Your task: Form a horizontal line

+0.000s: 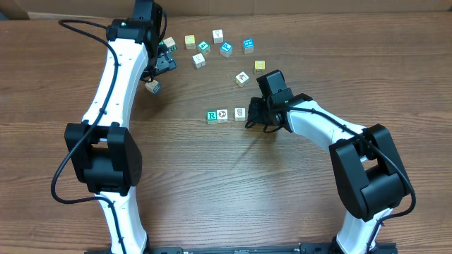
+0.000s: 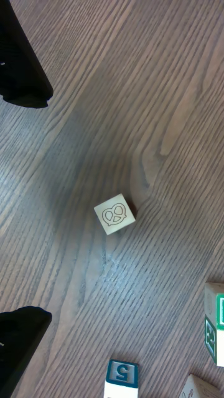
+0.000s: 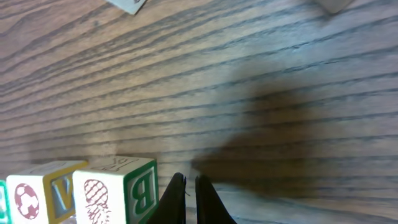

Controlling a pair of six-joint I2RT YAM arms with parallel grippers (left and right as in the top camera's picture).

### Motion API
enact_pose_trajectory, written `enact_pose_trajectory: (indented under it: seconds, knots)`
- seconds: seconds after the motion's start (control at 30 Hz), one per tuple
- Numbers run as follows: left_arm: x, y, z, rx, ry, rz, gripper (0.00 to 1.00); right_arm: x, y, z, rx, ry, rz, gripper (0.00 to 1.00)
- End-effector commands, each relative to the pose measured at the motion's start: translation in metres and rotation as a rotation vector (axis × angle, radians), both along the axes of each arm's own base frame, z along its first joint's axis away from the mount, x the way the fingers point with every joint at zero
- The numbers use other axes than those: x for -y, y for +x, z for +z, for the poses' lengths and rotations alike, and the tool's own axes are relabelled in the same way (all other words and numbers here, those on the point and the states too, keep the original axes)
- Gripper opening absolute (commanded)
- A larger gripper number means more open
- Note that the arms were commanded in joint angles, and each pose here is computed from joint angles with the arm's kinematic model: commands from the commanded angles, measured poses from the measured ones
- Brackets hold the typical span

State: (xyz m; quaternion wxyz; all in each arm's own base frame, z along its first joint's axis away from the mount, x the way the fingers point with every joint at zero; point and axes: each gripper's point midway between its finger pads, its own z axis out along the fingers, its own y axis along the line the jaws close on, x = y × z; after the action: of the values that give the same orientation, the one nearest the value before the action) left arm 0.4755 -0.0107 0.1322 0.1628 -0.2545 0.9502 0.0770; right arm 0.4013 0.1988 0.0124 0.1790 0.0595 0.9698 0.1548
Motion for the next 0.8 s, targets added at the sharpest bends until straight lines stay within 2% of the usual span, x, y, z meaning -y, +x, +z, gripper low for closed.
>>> enact_pose_trajectory:
  seconds: [0.0, 0.57, 0.77]
  knots:
    - [0.002, 0.003, 0.016, 0.038, -0.006, -0.01, 1.0, -0.005, -0.004, -0.002, -0.015, 0.023, 0.012, 0.04]
    - [0.002, 0.003, 0.016, 0.038, -0.006, -0.01, 1.0, -0.01, 0.003, -0.009, 0.007, 0.034, 0.023, 0.04]
    - [0.002, 0.003, 0.016, 0.038, -0.006, -0.01, 1.0, -0.021, 0.001, -0.012, 0.0, 0.077, 0.083, 0.04]
